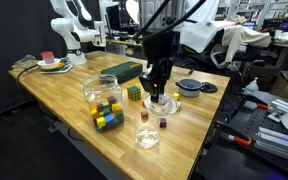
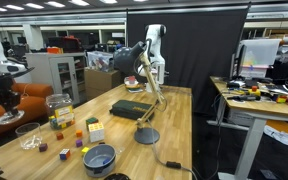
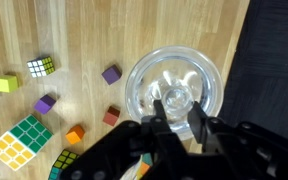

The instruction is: Place the glass lid on top of the glass container

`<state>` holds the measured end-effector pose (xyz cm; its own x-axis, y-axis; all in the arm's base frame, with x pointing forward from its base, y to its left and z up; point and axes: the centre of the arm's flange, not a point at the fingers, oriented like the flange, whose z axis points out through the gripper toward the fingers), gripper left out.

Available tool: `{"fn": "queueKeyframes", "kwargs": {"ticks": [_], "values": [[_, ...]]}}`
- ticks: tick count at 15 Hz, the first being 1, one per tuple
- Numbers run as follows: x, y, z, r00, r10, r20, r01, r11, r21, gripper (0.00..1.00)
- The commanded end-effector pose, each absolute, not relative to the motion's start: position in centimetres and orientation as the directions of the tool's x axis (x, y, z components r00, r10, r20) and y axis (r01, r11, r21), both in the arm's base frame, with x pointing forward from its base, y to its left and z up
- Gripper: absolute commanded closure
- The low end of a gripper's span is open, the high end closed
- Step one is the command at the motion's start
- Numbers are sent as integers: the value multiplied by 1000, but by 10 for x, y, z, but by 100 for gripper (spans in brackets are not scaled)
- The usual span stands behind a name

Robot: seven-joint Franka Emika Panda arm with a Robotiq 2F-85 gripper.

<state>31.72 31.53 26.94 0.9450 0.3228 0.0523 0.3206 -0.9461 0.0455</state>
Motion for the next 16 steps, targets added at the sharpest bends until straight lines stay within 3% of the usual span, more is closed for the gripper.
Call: {"fn": "queueKeyframes", "kwargs": {"ticks": [1,5,6,16], "values": [[318,314,269,946,320,52,318,-947,46,71],[318,313,270,947,317,53,315,-948,47,71],[318,313,270,947,317,53,315,-948,47,93],[351,361,247,908,415,59,407,-907,111,93]]}}
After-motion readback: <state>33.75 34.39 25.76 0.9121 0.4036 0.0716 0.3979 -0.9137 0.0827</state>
